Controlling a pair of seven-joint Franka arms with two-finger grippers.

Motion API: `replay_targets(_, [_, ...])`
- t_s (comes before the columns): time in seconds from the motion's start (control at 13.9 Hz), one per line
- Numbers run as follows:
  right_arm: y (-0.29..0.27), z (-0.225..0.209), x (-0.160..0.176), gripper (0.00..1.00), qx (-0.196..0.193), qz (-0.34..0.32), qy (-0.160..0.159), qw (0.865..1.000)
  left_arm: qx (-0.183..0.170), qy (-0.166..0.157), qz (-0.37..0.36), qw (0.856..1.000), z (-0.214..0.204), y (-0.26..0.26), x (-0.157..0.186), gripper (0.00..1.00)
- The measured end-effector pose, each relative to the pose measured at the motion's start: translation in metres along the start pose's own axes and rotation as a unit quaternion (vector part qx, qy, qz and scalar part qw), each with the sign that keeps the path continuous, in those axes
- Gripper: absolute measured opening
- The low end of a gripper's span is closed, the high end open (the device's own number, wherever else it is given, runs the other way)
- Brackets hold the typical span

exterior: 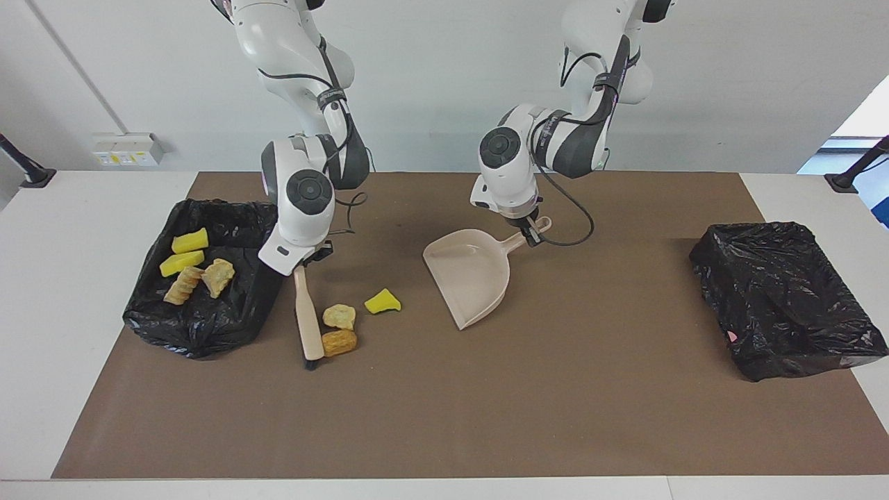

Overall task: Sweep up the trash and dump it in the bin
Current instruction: 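Sweep the remaining pieces with the right gripper into the dustpan held by the left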

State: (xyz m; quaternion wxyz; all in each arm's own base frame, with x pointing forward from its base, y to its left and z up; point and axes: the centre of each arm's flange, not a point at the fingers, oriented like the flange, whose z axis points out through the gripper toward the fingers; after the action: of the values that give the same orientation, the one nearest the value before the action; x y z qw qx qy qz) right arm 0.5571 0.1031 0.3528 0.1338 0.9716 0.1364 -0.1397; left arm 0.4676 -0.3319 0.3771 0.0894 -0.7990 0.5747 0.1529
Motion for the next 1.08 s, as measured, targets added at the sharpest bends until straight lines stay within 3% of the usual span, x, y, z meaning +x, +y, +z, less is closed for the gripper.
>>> replay_targets(0.65, [-0.118,-0.02,-0.021,0.26,0.128,-0.017,-0.01,0.992,0.003,0.004,0.0,1.0,0.009,0.005,-0.006,0.32])
replay_targets(0.93, [-0.146,-0.029,-0.025,0.26,0.21,-0.003,-0.02,0.977,0.005,0.009,0.0,1.0,0.016,0.006,-0.008,0.32])
replay_targets(1.08, [-0.156,-0.035,-0.026,0.26,0.266,0.011,-0.028,0.964,0.01,0.019,-0.001,1.0,0.02,0.005,-0.01,0.32])
